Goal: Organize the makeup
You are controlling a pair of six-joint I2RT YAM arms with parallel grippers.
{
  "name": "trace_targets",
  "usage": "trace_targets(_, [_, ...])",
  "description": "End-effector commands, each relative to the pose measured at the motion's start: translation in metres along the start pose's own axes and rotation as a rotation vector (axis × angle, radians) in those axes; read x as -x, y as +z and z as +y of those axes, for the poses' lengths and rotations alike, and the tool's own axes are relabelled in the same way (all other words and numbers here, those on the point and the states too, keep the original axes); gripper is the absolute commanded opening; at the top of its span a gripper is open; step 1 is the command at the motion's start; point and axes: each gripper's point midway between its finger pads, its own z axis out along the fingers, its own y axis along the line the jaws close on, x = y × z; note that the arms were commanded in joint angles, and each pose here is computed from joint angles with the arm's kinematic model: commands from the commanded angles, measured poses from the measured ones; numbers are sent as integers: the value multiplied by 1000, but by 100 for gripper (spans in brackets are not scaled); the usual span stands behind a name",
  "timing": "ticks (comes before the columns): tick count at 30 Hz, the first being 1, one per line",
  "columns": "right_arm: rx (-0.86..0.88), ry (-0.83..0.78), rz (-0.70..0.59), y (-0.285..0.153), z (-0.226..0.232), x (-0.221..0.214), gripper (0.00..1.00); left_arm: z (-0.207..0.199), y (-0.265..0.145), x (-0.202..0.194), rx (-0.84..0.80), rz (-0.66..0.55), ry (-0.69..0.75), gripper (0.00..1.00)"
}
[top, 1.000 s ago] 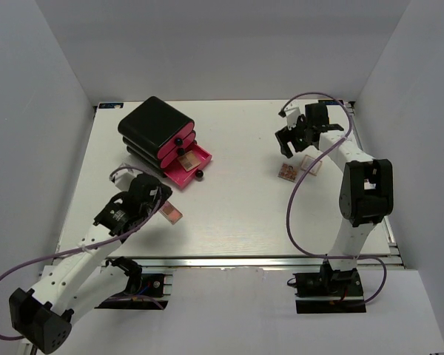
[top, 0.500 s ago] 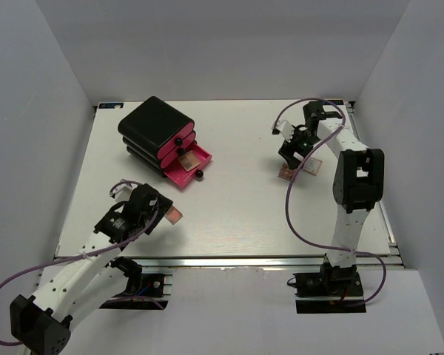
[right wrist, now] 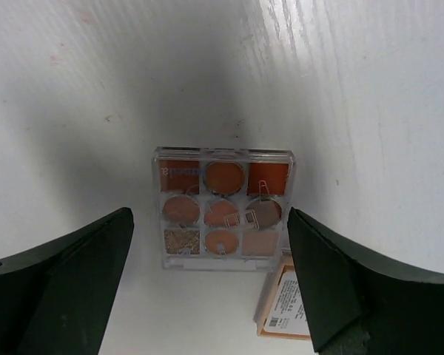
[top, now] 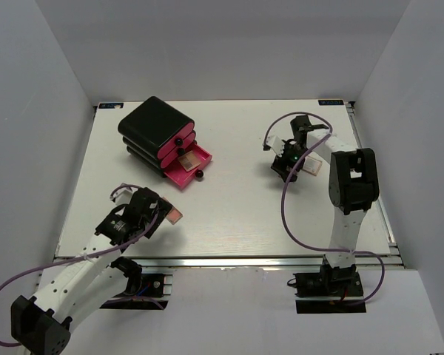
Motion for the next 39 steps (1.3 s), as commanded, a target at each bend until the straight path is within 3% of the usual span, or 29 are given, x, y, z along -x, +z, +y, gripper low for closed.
trace_targets(1, [-45, 27, 32, 9, -3, -11, 89, 1, 1, 1, 6, -1, -14, 88])
trace_targets(2, [-52, 27, 35, 10, -3, -13, 88, 1, 1, 1, 4, -3, -16, 88])
trace_targets(5, [-66, 19, 59, 13, 0, -19, 72, 4, 2, 1, 10, -5, -22, 88])
trace_targets(6, [-75, 9, 76, 13, 1, -22, 61, 4, 2, 1, 11, -5, -23, 88])
trace_targets(8, [-81, 1, 93, 18, 7, -30, 49, 6, 3, 0, 18, -5, -26, 88])
trace_targets(9, [-96, -4, 90, 15, 8, -30, 35, 6, 4, 0, 18, -5, -28, 88])
trace_targets(10, [-97, -10, 83, 15, 10, -28, 27, 8, 5, -1, 23, -4, -26, 88])
trace_targets(12, [-96, -16, 34, 11, 13, -16, 9, 7, 7, -3, 21, 2, -28, 88])
trace_targets(15, [-32, -37, -100, -2, 29, 25, 0, 7, 10, -4, 22, 4, -31, 88])
trace_targets(21, [41, -134, -353, -24, 86, 155, 0, 5, 16, -6, 38, 10, -36, 88])
trace_targets(26, [113, 167, -520, -30, 125, 261, 0, 7, 13, -4, 48, 4, -36, 88])
trace_targets(28, [57, 245, -610, -39, 116, 297, 0, 10, 11, -3, 47, -1, -45, 88])
trace_targets(30, [-6, 370, -614, -27, 115, 316, 0, 12, 7, -2, 40, -8, -70, 88])
trace_targets(33, [-34, 409, -632, -17, 117, 340, 0, 20, 5, -2, 49, -17, -94, 88])
trace_targets(37, [-66, 381, -746, -13, 120, 362, 0, 25, 2, -1, 35, -23, -130, 88])
trace_targets(39, [-74, 366, -736, -1, 123, 357, 0, 28, 1, -2, 39, -22, -138, 88])
